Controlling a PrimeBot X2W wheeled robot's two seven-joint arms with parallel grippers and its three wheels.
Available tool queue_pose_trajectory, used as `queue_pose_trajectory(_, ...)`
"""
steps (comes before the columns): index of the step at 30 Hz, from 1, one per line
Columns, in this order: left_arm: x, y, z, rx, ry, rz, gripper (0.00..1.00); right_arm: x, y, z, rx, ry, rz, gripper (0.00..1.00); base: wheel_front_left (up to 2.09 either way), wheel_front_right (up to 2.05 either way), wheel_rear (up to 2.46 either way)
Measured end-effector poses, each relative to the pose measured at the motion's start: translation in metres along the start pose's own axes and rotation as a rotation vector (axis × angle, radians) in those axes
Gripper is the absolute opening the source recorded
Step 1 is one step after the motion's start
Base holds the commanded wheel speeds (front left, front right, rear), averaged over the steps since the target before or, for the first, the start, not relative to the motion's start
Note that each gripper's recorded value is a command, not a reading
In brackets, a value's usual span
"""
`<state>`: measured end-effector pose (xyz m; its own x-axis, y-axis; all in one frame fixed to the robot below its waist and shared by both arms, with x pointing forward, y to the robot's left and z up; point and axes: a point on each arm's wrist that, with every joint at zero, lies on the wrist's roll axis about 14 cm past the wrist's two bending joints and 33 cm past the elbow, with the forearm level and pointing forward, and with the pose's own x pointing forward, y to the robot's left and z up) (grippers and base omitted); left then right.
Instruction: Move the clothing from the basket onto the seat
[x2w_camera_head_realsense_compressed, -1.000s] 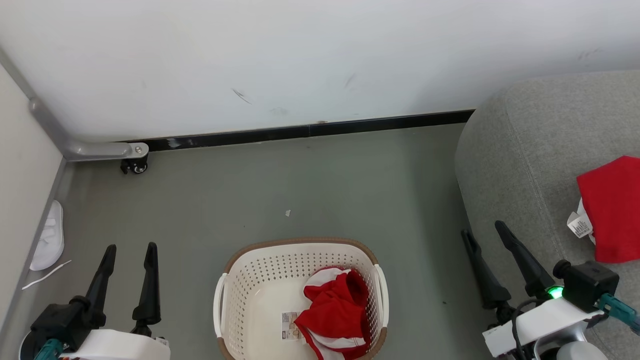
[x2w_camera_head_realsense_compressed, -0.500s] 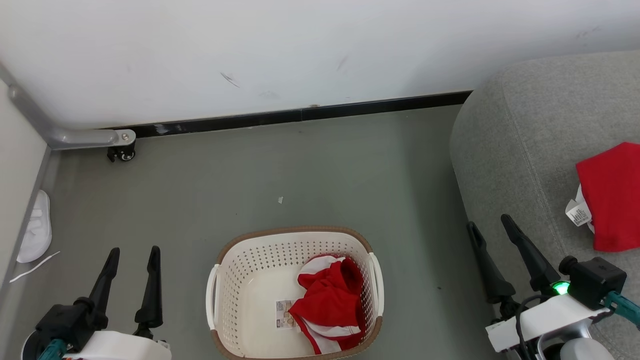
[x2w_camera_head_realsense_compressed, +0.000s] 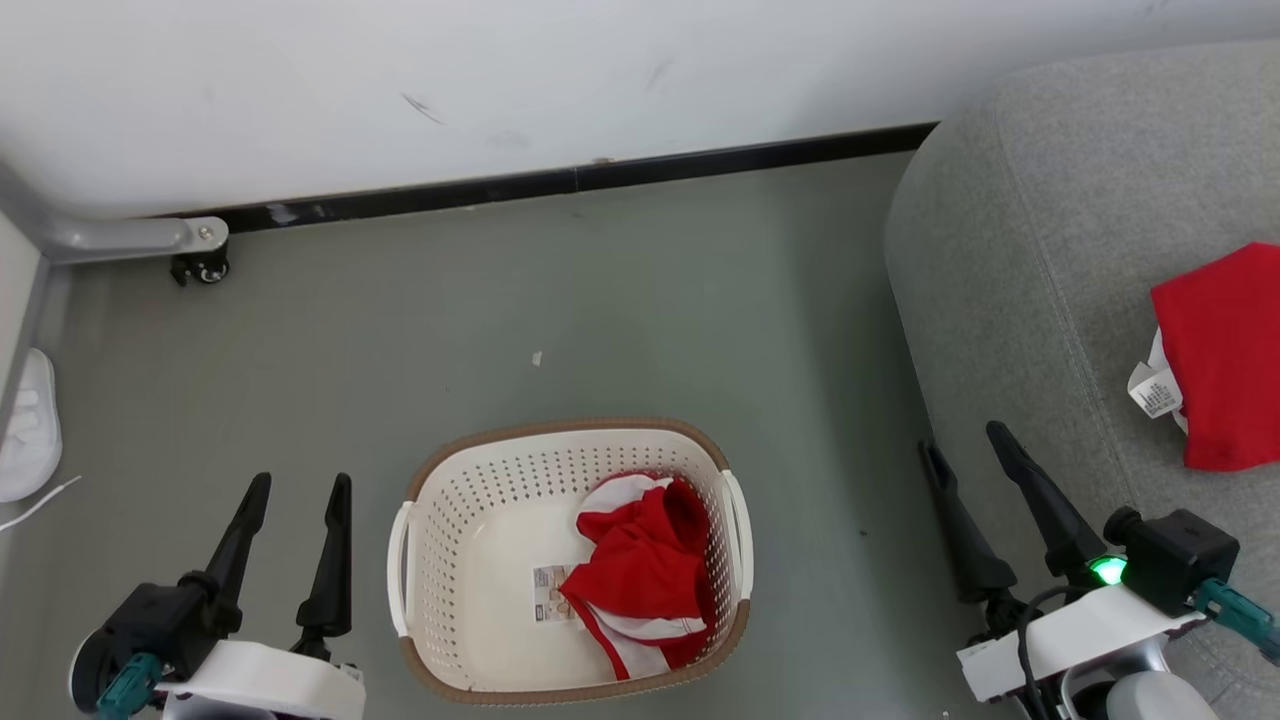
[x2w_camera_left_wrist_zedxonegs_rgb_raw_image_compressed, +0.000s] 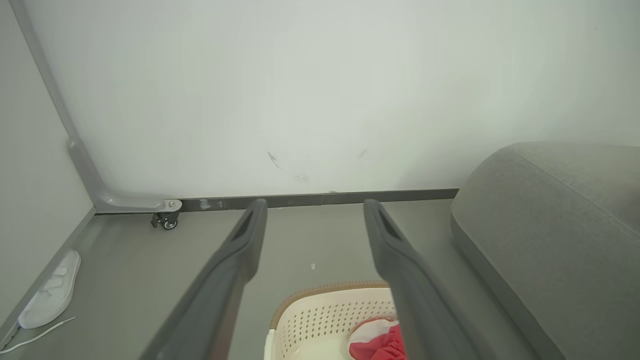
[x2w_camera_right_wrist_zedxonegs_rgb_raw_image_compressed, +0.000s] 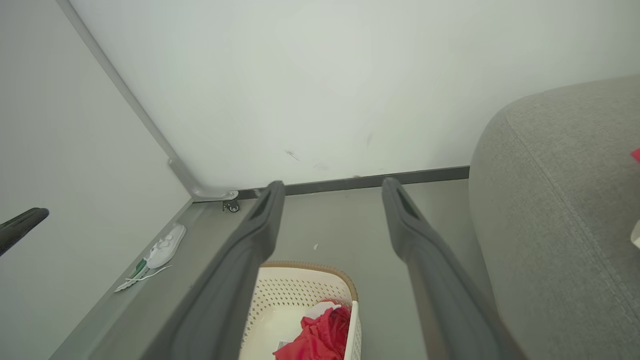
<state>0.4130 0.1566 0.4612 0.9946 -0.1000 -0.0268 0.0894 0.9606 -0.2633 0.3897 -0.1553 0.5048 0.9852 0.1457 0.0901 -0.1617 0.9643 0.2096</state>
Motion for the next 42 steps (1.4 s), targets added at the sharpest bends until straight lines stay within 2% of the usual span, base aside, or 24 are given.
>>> queue_pose_trajectory(22, 0.048, -0.02, -0.036, 0.022, 0.072, -0.11, 1.0, 0.034, -0.019, -0.009, -0.061, 0.006, -0.006, 1.0, 0.0, 0.0, 0.0)
queue_pose_trajectory(42, 0.078, -0.05, -0.102, 0.017, 0.213, -0.258, 1.0, 0.063, -0.037, -0.024, -0.089, 0.013, -0.028, 1.0, 0.0, 0.0, 0.0)
